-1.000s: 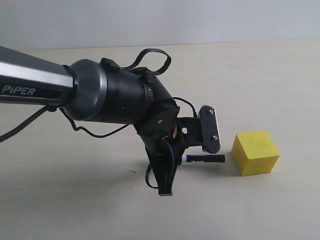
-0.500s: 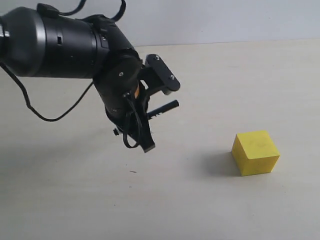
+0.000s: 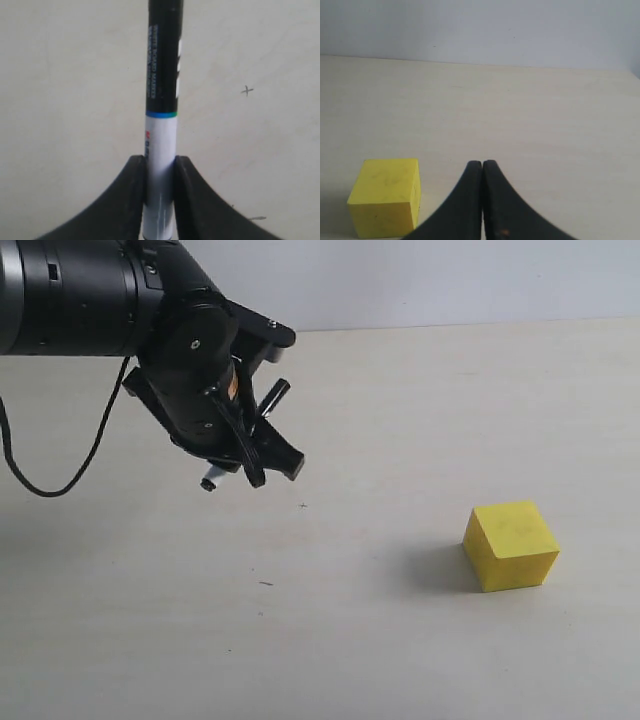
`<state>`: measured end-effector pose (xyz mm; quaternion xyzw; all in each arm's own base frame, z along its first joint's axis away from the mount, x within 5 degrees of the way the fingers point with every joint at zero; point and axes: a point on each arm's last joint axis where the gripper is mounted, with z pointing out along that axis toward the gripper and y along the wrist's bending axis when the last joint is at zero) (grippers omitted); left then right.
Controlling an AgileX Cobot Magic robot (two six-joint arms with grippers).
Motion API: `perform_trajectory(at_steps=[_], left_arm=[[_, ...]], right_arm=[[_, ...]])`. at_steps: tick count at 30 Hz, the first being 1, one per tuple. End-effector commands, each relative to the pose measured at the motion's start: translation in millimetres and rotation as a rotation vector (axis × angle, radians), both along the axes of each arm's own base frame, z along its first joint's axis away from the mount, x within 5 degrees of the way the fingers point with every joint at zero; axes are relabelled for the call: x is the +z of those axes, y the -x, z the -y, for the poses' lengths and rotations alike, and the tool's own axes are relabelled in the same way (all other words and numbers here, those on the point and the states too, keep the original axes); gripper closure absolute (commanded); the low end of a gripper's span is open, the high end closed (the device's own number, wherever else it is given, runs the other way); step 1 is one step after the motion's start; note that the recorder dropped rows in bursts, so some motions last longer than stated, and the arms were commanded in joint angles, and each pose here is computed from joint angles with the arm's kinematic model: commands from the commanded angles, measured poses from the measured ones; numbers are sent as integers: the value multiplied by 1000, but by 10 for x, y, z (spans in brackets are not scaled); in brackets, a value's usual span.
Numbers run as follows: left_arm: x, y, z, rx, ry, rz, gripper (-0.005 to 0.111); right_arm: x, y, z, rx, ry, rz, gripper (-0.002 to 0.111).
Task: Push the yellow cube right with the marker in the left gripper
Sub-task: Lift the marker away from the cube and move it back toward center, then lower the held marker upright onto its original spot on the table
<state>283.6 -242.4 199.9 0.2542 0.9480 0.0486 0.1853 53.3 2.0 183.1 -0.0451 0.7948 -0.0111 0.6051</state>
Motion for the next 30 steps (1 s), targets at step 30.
perform_trajectory(at_steps=[30], left_arm=[[336, -105, -183, 330, 45, -96, 107]], right_arm=[[5, 0, 2, -3, 2, 16, 108]])
